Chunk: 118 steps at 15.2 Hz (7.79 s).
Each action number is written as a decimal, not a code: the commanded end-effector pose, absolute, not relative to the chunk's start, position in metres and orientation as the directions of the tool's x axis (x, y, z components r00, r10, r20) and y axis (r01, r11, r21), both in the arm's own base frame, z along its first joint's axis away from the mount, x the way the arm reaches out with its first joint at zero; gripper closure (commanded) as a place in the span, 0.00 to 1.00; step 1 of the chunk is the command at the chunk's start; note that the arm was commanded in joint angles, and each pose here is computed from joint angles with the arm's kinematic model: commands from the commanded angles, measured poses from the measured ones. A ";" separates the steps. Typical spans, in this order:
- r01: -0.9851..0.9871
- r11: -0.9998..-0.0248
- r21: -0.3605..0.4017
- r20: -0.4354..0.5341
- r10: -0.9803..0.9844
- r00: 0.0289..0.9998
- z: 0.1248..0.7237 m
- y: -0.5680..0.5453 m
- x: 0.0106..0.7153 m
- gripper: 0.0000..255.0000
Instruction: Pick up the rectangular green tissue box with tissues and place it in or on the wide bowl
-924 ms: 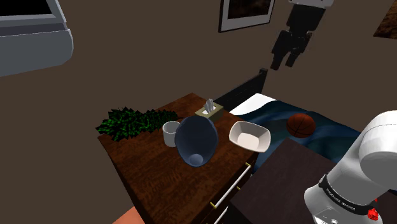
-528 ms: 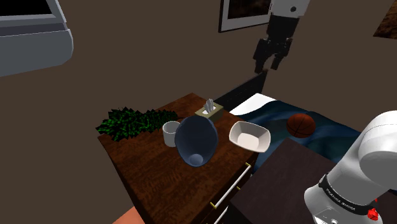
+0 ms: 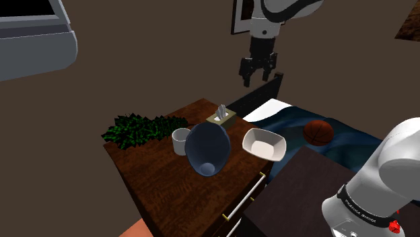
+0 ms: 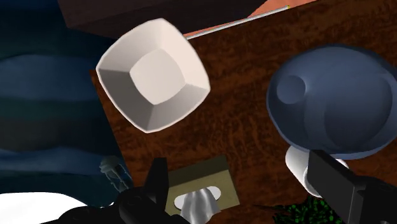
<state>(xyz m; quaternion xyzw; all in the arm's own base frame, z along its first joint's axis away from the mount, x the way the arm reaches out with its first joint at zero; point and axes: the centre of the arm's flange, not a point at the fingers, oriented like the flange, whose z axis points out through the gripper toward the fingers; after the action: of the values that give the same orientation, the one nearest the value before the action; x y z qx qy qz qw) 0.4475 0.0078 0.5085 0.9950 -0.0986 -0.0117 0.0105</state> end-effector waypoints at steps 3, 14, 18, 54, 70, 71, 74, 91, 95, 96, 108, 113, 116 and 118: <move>-0.229 -0.971 0.069 -0.047 -0.233 0.971 0.477 0.005 0.495 0.00; -0.308 -0.931 0.196 -0.108 -0.333 0.937 0.382 -0.012 0.620 0.00; -0.333 -0.911 0.243 -0.126 -0.370 0.920 0.345 -0.023 0.662 0.00; -0.384 -0.850 0.359 -0.164 -0.463 0.871 0.212 -0.075 0.748 1.00; -0.384 -0.850 0.359 -0.164 -0.463 0.871 0.297 -0.075 0.748 1.00; -0.384 -0.850 0.359 -0.164 -0.463 0.871 0.302 -0.075 0.748 1.00; -0.384 -0.850 0.359 -0.164 -0.463 0.871 0.318 -0.075 0.748 1.00; -0.384 -0.850 0.359 -0.164 -0.463 0.871 0.365 -0.090 0.579 1.00; -0.384 -0.850 0.359 -0.164 -0.463 0.871 0.373 -0.095 0.527 1.00; -0.384 -0.850 0.359 -0.164 -0.463 0.871 0.375 -0.096 0.514 1.00; -0.384 -0.850 0.359 -0.164 -0.463 0.871 0.342 -0.101 0.460 1.00; -0.384 -0.850 0.359 -0.164 -0.463 0.871 0.316 -0.101 0.460 1.00; -0.384 -0.850 0.359 -0.164 -0.463 0.871 0.300 -0.101 0.460 1.00; -0.384 -0.850 0.359 -0.164 -0.463 0.871 0.289 -0.101 0.460 1.00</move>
<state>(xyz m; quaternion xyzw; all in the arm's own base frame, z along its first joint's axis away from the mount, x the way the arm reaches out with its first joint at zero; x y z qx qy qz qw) 0.4607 -0.1009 0.2952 0.9540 -0.2219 -0.1232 0.1598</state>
